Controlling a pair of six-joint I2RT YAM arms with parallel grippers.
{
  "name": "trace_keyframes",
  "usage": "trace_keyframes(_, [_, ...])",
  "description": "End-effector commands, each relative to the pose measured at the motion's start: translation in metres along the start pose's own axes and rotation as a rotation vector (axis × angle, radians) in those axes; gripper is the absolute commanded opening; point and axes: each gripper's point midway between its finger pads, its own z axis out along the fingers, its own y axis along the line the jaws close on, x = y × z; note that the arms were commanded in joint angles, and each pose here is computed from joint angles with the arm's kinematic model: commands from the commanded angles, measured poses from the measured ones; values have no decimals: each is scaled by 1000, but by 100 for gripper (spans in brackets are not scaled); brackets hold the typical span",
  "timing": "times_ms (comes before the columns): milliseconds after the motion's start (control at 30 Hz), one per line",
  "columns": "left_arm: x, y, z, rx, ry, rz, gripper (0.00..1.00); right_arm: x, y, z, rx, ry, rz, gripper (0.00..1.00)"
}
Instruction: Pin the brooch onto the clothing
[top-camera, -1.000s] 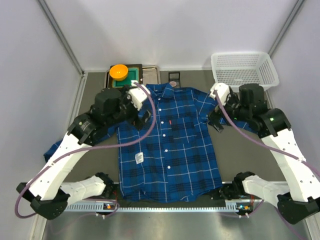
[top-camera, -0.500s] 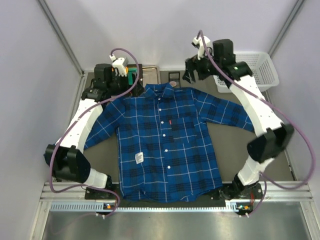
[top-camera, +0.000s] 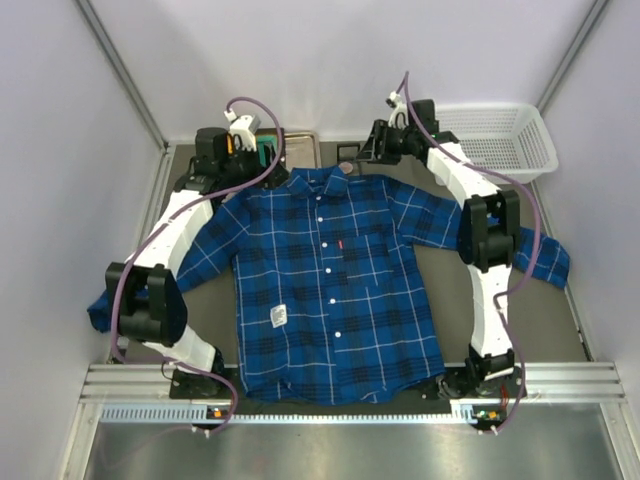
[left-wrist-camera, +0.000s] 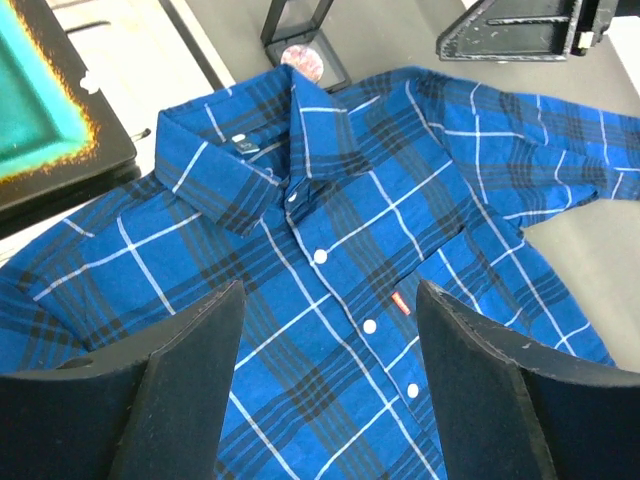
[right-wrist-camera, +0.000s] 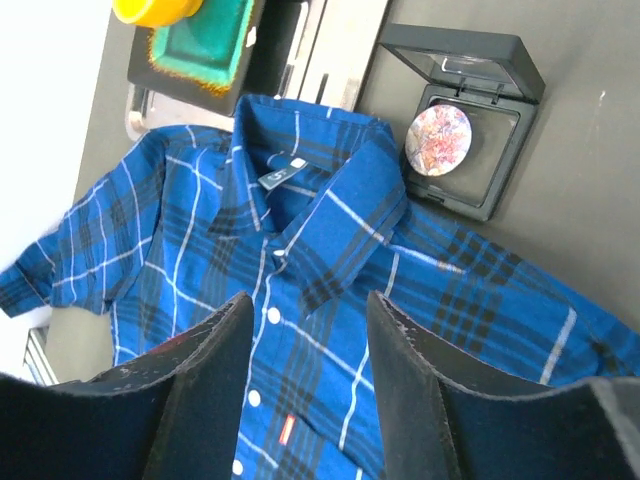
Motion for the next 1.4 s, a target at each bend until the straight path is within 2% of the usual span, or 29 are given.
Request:
trace_keyframes(0, [2,7,7,18,-3,29,73,-44,18,19,-95,-159,19,48])
trace_keyframes(167, [13,19,18,-10,36,14,73,-41,-11,54,-73,-201,118,36])
trace_keyframes(367, [19,31,24,-37,76,14,74,-32,-43,78,-5,-226,191,37])
trace_keyframes(733, [31,39,26,-56,103,-8,76,-22,-64,101,38,-243,233,34])
trace_keyframes(1167, [35,52,27,-60,115,-37,78,1,-67,127,83,-221,292,29])
trace_keyframes(1367, [36,56,28,-55,114,-43,78,5,-71,130,117,-223,315,31])
